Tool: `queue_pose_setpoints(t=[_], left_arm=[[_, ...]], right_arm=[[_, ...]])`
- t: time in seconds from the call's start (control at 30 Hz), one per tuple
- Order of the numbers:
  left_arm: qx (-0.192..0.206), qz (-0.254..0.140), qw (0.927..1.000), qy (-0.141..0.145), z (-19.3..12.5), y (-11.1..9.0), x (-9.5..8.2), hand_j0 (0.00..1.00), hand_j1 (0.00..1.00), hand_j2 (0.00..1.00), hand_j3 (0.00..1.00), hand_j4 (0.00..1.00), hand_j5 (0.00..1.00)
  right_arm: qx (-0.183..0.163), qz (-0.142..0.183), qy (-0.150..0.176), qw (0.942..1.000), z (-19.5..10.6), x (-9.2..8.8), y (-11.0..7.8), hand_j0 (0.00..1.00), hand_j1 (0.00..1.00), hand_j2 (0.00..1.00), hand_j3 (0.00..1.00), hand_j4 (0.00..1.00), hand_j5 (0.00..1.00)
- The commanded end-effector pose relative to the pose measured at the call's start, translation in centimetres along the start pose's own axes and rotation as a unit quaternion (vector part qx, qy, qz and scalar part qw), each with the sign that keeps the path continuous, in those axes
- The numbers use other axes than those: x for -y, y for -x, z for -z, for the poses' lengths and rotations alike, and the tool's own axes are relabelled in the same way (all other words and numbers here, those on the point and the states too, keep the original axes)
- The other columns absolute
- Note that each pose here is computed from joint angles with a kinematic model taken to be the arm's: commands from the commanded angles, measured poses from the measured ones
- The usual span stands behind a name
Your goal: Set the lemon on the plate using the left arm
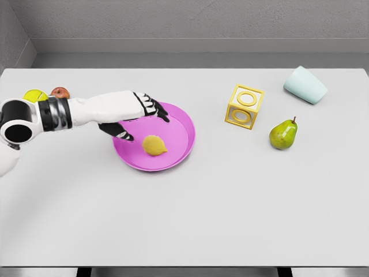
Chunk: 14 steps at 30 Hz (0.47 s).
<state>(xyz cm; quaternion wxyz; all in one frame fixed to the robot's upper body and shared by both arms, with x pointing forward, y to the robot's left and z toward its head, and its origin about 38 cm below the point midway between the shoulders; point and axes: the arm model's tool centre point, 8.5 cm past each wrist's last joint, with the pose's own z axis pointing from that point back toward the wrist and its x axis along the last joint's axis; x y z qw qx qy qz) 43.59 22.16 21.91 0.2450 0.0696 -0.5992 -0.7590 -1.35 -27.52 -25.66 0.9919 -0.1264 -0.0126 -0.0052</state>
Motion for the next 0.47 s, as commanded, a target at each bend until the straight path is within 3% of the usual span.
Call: queue_pose_setpoints(t=[0.0, 0.13, 0.2, 0.27, 0.33, 0.43], left_arm=[[-0.026, 0.003, 0.9997, 0.000, -2.3, 1.2, -0.5, 1.00, 1.00, 1.00, 1.00, 1.00, 1.00], [-0.084, -0.007, 0.9960, -0.030, -8.0, 3.7, -2.4, 1.00, 1.00, 1.00, 1.00, 1.00, 1.00], [-0.141, -0.052, 0.9871, -0.056, -12.1, 6.9, -2.1, 1.00, 1.00, 1.00, 1.00, 1.00, 1.00], [-0.171, -0.068, 0.9814, -0.055, -14.0, 8.3, -1.4, 1.00, 1.00, 1.00, 1.00, 1.00, 1.00], [-0.175, -0.123, 0.9750, -0.059, -15.3, 8.8, 1.6, 1.00, 1.00, 1.00, 1.00, 1.00, 1.00], [-0.170, -0.126, 0.9759, -0.054, -14.8, 8.5, 2.1, 1.00, 1.00, 1.00, 1.00, 1.00, 1.00]], right_arm=[[0.000, 0.000, 0.000, 1.0000, 0.0, 0.0, 0.0, 1.00, 1.00, 1.00, 1.00, 1.00, 1.00], [0.000, 0.000, 0.000, 1.0000, 0.0, 0.0, 0.0, 1.00, 1.00, 1.00, 1.00, 1.00, 1.00], [0.000, 0.000, 0.000, 1.0000, 0.0, 0.0, 0.0, 1.00, 1.00, 1.00, 1.00, 1.00, 1.00], [0.000, 0.000, 0.000, 1.0000, 0.0, 0.0, 0.0, 1.00, 1.00, 1.00, 1.00, 1.00, 1.00], [0.000, 0.000, 0.000, 1.0000, 0.0, 0.0, 0.0, 1.00, 1.00, 1.00, 1.00, 1.00, 1.00], [0.000, 0.000, 0.000, 1.0000, 0.0, 0.0, 0.0, 1.00, 1.00, 1.00, 1.00, 1.00, 1.00]])
